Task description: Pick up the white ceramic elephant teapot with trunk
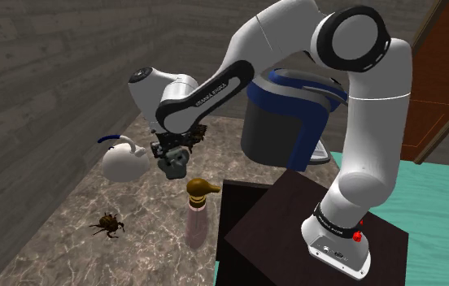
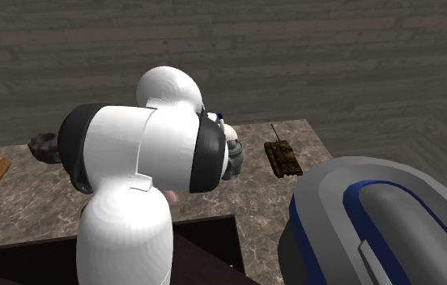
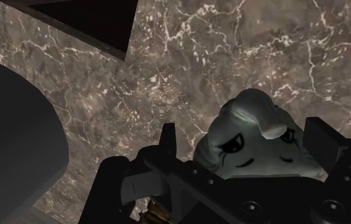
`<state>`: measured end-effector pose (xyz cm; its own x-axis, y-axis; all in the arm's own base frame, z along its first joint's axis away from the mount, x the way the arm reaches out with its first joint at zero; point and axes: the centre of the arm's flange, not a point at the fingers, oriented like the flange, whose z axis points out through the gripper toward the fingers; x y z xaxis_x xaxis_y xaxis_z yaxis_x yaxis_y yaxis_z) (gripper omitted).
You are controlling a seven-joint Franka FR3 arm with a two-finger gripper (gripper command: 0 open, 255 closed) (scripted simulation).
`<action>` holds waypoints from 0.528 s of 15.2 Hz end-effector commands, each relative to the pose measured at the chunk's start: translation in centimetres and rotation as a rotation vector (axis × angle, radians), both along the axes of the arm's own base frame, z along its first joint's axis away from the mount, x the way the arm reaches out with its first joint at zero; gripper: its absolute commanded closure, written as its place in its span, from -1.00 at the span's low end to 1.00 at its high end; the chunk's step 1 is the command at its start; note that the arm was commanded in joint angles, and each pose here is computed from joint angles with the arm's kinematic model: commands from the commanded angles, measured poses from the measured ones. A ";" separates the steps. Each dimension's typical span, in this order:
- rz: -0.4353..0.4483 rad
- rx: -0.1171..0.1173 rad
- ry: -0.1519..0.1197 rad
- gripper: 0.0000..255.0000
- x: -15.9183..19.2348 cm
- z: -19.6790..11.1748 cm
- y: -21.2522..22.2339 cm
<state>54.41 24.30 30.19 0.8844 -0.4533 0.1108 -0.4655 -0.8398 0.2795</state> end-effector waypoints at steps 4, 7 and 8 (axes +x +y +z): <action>-0.025 -0.019 0.000 -1.00 1.3 -3.6 0.5; -0.025 -0.019 0.000 -1.00 1.3 -5.2 0.5; -0.025 -0.019 0.000 -1.00 1.3 -5.7 0.5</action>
